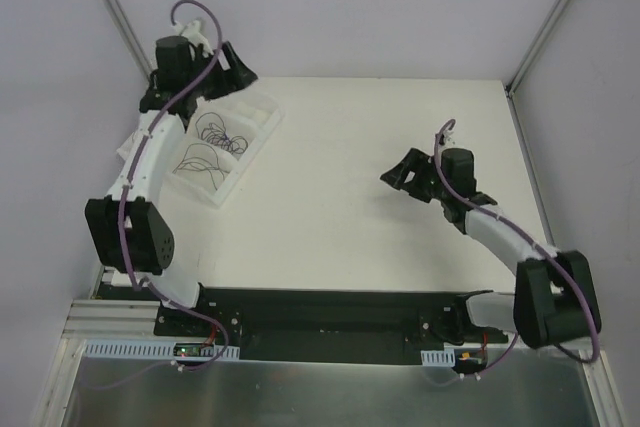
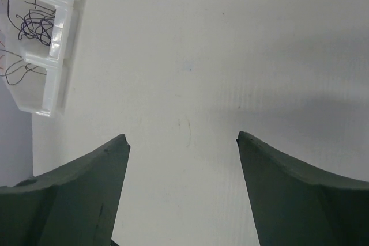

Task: Untangle the cables

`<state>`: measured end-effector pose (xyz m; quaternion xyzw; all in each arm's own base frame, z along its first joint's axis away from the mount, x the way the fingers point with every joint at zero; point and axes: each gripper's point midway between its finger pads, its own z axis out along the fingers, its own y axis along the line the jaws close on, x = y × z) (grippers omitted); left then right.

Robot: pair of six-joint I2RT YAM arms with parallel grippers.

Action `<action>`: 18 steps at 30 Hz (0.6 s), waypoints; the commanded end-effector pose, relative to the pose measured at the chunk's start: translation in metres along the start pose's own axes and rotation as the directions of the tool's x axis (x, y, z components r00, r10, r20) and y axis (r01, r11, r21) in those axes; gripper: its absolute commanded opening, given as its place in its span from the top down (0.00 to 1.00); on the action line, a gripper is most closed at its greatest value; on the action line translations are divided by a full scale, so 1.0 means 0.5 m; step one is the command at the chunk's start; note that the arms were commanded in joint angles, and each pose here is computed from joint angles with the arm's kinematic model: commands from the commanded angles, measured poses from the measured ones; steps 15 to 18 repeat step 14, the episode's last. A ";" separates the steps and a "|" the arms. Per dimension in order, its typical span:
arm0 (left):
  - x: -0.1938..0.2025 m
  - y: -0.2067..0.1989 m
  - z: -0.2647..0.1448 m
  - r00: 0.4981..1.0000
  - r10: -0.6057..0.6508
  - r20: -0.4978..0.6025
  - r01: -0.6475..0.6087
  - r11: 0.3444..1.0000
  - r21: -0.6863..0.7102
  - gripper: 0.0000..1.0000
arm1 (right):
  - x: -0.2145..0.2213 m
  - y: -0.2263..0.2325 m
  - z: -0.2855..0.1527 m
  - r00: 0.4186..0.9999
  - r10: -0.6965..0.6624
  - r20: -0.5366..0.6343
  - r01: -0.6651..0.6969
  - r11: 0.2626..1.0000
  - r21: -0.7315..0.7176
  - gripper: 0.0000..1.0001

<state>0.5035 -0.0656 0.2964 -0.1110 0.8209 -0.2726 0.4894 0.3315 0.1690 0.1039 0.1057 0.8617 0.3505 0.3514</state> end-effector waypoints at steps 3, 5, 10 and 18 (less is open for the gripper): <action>0.247 -0.225 -0.102 0.945 0.316 -0.079 -0.269 0.893 0.361 0.01 | -0.014 -0.016 -0.176 0.969 -0.205 0.138 0.174 0.963 0.206 0.02; 0.305 -0.263 -0.155 0.922 0.385 -0.033 -0.336 0.841 0.424 0.01 | -0.015 -0.012 -0.224 0.953 -0.229 0.197 0.185 0.959 0.217 0.04; 0.414 -0.303 -0.260 0.890 0.452 0.060 -0.411 0.738 0.536 0.01 | 0.001 0.010 -0.300 0.919 -0.240 0.312 0.200 0.968 0.154 0.04; 0.444 -0.299 -0.331 0.901 0.415 0.126 -0.405 0.701 0.586 0.01 | 0.006 0.012 -0.337 0.876 -0.189 0.443 0.166 0.982 0.091 0.04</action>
